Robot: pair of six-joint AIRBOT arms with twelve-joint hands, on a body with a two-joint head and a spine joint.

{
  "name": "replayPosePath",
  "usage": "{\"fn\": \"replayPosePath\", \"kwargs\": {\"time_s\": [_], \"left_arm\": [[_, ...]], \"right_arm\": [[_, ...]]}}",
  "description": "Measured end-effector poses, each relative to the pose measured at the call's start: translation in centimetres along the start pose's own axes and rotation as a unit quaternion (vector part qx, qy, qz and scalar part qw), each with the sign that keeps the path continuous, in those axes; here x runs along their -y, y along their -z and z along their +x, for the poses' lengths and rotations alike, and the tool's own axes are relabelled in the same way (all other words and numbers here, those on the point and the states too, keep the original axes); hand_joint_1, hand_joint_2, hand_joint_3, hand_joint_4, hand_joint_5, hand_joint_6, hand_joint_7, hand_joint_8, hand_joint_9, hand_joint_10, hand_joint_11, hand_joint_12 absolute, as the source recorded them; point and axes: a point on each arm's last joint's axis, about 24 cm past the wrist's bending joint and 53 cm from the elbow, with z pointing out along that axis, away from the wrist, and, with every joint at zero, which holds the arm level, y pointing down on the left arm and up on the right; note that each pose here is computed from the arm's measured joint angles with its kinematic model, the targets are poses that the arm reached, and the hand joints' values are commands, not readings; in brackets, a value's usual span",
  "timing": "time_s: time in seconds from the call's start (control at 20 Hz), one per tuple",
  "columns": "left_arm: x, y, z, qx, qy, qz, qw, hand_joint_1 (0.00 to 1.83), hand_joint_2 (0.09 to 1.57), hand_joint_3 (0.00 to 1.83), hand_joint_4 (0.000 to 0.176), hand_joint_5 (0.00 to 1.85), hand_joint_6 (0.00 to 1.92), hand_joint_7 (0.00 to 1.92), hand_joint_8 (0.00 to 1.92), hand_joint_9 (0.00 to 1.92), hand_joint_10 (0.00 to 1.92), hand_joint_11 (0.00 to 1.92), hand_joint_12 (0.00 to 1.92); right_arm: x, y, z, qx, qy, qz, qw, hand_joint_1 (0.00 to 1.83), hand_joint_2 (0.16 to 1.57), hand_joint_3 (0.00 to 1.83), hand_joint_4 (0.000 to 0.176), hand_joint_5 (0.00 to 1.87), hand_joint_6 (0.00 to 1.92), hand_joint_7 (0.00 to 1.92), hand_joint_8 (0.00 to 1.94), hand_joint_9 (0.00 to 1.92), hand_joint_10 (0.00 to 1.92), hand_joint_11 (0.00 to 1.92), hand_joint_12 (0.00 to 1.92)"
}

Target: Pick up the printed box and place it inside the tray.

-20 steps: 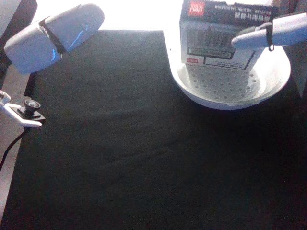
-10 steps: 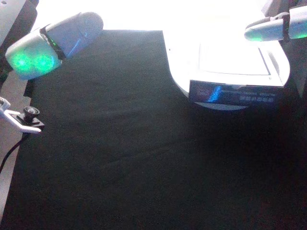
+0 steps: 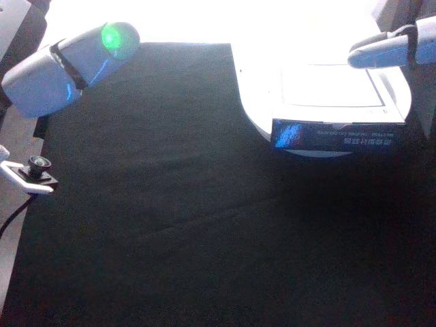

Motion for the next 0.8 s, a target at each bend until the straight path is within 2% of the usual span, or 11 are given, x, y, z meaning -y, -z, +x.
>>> {"fn": "replayPosePath", "kwargs": {"time_s": [0.05, 0.25, 0.3, 0.35, 0.4, 0.45, 0.5, 0.55, 0.6, 0.65, 0.8], "left_arm": [[0.0, 0.1, -0.1, 0.0, 0.0, -0.001, 1.0, 0.1, 0.9, 0.0, 0.094, 0.0, 0.0, 0.0, 0.0, 0.0, 0.0, 0.0, 0.0], [0.3, 0.2, -1.0, 0.009, -0.008, 0.004, 0.9999, 0.15, 0.9, 0.0, 0.1, 0.0, 0.0, 0.0, 0.0, 0.0, 0.0, 0.0, 0.0], [0.2, 0.3, -1.4, 0.008, -0.014, 0.003, 0.9999, 0.15, 0.89, 0.0, 0.124, 0.0, 0.0, 0.0, 0.0, 0.0, 0.0, 0.0, 0.0], [0.2, 0.3, -1.7, 0.008, -0.016, 0.001, 0.9998, 0.15, 0.89, 0.0, 0.135, 0.0, 0.0, 0.0, 0.0, 0.0, 0.0, 0.0, 0.0], [0.4, 0.4, -1.9, 0.008, -0.019, 0.0, 0.9998, 0.15, 0.89, 0.0, 0.135, 0.0, 0.0, 0.0, 0.0, 0.0, 0.0, 0.0, 0.0], [0.5, 0.4, -2.2, 0.006, -0.032, 0.003, 0.9995, 0.15, 0.87, 0.0, 0.118, 0.0, 0.0, 0.02, 0.01, 0.0, 0.0, 0.0, 0.0], [0.7, 0.5, -2.4, 0.009, -0.034, 0.003, 0.9994, 0.16, 0.87, 0.0, 0.109, 0.0, 0.0, 0.03, 0.01, 0.0, 0.0, 0.0, 0.0], [0.7, 0.5, -2.5, 0.009, -0.038, 0.002, 0.9992, 0.16, 0.87, 0.0, 0.126, 0.0, 0.0, 0.03, 0.01, 0.0, 0.0, 0.0, 0.0], [0.7, 0.6, -2.6, 0.008, -0.042, 0.002, 0.9991, 0.16, 0.87, 0.0, 0.126, 0.0, 0.0, 0.03, 0.01, 0.0, 0.0, 0.0, 0.0], [0.7, 0.8, -2.5, 0.008, -0.044, 0.0, 0.999, 0.15, 0.87, 0.0, 0.14, 0.0, 0.0, 0.02, 0.0, 0.0, 0.0, 0.0, 0.0], [0.6, 1.2, -2.4, 0.008, -0.045, -0.001, 0.9989, 0.17, 0.87, 0.0, 0.142, 0.0, 0.0, 0.01, 0.0, 0.0, 0.0, 0.0, 0.0]], "right_arm": [[-0.5, 0.0, 0.1, 0.0, -0.003, -0.007, 1.0, 0.68, 0.53, 0.0, 0.176, 0.0, 0.0, 0.0, 0.0, 0.0, 0.0, 0.0, 0.0], [-1.9, 0.5, 0.6, -0.003, -0.005, -0.026, 0.9996, 0.71, 0.53, 0.0, 0.176, 0.0, 0.0, 0.0, 0.0, 0.0, 0.0, 0.0, 0.0], [-2.1, 0.6, 0.5, -0.002, -0.005, -0.029, 0.9996, 0.69, 0.54, 0.0, 0.176, 0.0, 0.0, 0.0, 0.0, 0.0, 0.0, 0.0, 0.0], [-2.2, 0.8, 0.3, 0.0, -0.006, -0.029, 0.9996, 0.69, 0.52, 0.0, 0.176, 0.0, 0.0, 0.0, 0.0, 0.0, 0.0, 0.0, 0.0], [-2.4, 0.9, 0.0, 0.005, -0.007, -0.032, 0.9995, 0.69, 0.52, 0.0, 0.176, 0.0, 0.0, 0.0, 0.0, 0.0, 0.0, 0.0, 0.0], [-2.6, 1.1, 0.0, 0.006, -0.01, -0.034, 0.9994, 0.68, 0.54, 0.0, 0.176, 0.0, 0.0, 0.0, 0.0, 0.0, 0.0, 0.0, 0.0], [-3.0, 1.5, 0.1, 0.005, -0.009, -0.04, 0.9992, 0.68, 0.56, 0.0, 0.176, 0.0, 0.0, 0.0, 0.0, 0.0, 0.0, 0.0, 0.0], [-3.1, 1.7, 0.3, 0.0, -0.007, -0.042, 0.9991, 0.68, 0.55, 0.0, 0.176, 0.0, 0.0, 0.0, 0.0, 0.0, 0.0, 0.0, 0.0], [-3.2, 1.9, 0.5, -0.003, -0.007, -0.043, 0.999, 0.68, 0.55, 0.0, 0.176, 0.0, 0.0, 0.0, 0.0, 0.0, 0.0, 0.0, 0.0], [-3.3, 2.1, 0.6, -0.003, -0.008, -0.045, 0.999, 0.66, 0.54, 0.0, 0.176, 0.0, 0.0, 0.0, 0.0, 0.0, 0.0, 0.0, 0.0], [-3.9, 2.4, 0.0, 0.005, -0.01, -0.054, 0.9985, 0.61, 0.55, 0.0, 0.176, 0.0, 0.0, 0.0, 0.0, 0.0, 0.0, 0.02, 0.01]]}}
